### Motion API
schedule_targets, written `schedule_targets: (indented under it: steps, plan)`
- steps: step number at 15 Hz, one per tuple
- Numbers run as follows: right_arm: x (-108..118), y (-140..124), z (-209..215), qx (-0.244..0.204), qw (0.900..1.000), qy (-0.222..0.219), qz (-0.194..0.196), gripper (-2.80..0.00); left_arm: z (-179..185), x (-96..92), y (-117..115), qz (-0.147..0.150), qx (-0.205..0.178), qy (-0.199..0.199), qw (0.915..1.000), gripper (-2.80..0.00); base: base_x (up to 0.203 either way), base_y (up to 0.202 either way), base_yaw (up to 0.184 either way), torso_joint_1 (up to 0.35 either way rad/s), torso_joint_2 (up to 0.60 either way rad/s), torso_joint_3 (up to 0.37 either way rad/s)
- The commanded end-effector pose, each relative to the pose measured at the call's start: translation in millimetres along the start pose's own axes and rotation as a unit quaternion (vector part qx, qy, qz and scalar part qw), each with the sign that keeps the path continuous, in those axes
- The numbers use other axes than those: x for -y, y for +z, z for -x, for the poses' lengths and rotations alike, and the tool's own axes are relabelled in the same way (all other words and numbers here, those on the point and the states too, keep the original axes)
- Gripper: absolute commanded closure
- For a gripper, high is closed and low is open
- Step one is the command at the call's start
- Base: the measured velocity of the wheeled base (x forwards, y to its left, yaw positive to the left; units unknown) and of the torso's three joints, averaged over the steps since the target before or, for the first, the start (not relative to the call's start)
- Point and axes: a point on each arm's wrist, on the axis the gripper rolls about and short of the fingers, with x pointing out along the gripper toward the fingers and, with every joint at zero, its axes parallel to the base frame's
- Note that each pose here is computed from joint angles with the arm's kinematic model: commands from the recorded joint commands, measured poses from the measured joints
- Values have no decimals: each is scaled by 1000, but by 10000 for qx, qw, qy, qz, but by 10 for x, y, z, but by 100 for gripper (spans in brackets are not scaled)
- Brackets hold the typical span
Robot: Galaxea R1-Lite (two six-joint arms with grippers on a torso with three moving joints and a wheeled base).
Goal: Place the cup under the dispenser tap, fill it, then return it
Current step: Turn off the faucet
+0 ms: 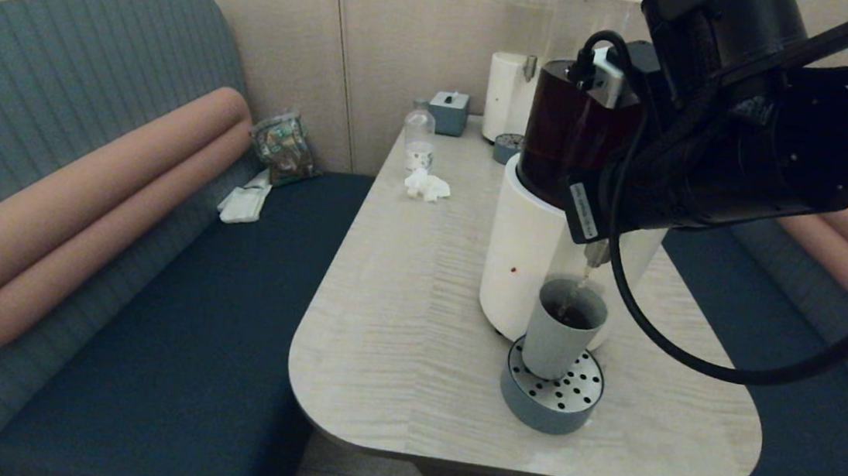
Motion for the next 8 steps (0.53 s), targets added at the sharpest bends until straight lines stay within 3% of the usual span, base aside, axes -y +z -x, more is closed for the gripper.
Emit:
schedule_targets:
  steps: [1, 8]
  plan:
    - [29, 3, -46, -1, 10000, -78, -4, 0, 0, 0, 0, 3, 1, 4, 10000, 0, 0, 0, 0, 0, 0, 0]
    - [67, 5, -63, -7, 9999, -130, 10, 0, 0, 0, 0, 3, 1, 4, 10000, 0, 0, 0, 0, 0, 0, 0]
